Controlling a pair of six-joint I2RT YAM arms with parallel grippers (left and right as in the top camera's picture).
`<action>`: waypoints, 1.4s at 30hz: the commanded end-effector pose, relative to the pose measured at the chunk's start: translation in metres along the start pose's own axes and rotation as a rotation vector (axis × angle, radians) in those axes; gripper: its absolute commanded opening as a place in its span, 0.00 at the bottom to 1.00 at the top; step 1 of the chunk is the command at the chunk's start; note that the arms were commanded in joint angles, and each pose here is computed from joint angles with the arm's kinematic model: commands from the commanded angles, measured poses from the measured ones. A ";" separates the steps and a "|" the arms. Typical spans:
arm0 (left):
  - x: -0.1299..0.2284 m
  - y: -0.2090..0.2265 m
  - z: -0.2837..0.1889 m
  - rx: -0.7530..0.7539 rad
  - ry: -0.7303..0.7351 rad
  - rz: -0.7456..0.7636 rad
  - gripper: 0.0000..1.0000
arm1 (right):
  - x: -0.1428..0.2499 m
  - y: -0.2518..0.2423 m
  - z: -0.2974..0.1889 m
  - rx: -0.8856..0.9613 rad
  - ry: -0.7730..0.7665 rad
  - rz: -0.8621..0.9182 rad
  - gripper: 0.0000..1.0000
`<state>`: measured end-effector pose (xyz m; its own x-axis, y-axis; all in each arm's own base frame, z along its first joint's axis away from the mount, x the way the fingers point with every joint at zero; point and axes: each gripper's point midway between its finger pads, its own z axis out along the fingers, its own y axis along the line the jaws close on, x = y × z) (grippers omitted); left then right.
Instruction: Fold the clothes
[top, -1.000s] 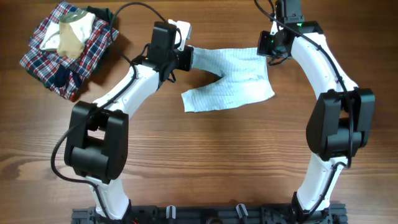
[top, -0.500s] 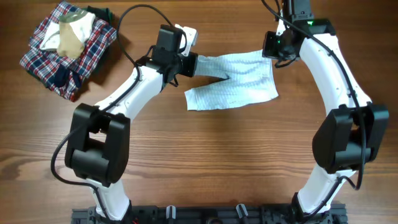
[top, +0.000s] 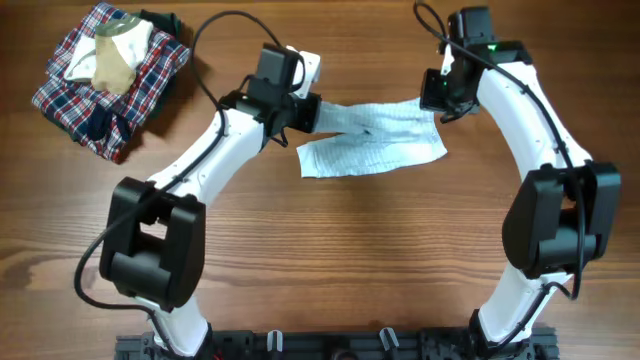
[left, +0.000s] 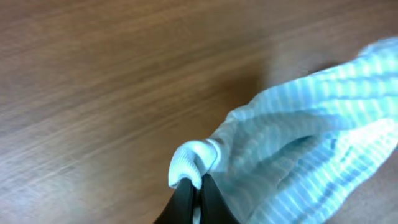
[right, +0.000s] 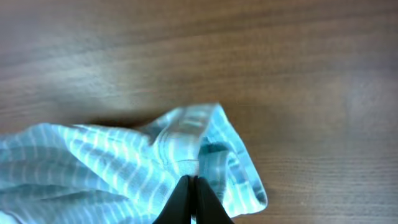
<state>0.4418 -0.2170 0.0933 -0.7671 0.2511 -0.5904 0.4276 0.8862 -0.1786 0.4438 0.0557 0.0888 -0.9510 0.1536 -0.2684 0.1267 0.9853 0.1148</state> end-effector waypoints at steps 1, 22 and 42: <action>-0.007 -0.012 -0.010 0.005 -0.017 0.036 0.04 | 0.008 -0.003 0.005 -0.003 0.015 0.038 0.04; -0.042 0.051 0.006 -0.168 -0.176 -0.005 0.04 | -0.059 0.015 -0.001 -0.081 -0.268 0.020 0.04; -0.040 0.057 0.038 -0.166 -0.200 -0.002 0.09 | -0.062 0.013 0.048 -0.075 -0.248 0.022 0.04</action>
<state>0.5103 -0.1932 0.0910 -0.6448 0.1646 -0.7464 0.3328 0.9396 -0.0803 0.5176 0.0637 0.0717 -0.8424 0.1901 -0.5042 0.1090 0.9765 0.1860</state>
